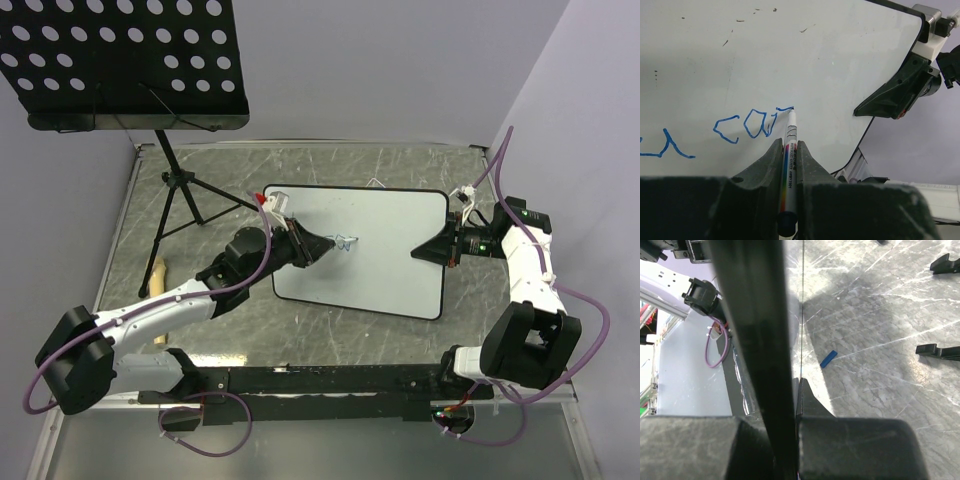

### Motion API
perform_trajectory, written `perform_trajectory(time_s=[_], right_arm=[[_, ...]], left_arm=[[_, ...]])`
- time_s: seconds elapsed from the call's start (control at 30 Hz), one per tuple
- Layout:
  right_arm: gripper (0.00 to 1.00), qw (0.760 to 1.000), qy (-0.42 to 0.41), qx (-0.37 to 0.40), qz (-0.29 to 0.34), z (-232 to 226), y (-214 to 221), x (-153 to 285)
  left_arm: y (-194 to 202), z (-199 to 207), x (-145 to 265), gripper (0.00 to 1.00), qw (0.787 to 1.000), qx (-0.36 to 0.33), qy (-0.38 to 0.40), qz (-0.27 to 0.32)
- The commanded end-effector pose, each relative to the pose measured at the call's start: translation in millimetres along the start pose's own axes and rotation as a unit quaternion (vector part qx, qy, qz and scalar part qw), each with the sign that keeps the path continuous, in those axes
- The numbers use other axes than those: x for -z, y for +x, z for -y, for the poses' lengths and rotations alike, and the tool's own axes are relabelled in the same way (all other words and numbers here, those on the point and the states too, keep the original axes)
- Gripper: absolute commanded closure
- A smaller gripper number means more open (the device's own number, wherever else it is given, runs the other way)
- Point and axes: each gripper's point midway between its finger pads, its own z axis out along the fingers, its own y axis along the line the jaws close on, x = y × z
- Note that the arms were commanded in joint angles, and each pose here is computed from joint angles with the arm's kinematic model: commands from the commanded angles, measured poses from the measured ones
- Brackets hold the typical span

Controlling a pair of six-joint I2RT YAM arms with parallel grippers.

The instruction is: Write a sentence on the whiteboard

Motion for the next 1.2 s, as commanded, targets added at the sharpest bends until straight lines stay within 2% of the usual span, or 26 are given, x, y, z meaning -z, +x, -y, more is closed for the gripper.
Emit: perform_trajectory(time_s=[0.0, 0.53, 1.17], right_arm=[[1.0, 0.991, -0.068, 0.05, 0.107, -31, -52, 1], [1.0, 0.991, -0.069, 0.048, 0.108, -31, -52, 1], [1.0, 0.991, -0.068, 0.049, 0.108, -31, -52, 1]], left_arm=[[6, -8, 3, 0.99, 1.0, 0.004, -0.011, -0.007], [23, -13, 9, 0.99, 0.999, 0.012, -0.007, -0.035], [18, -5, 2, 0.99, 0.999, 0.008, 0.005, -0.036]])
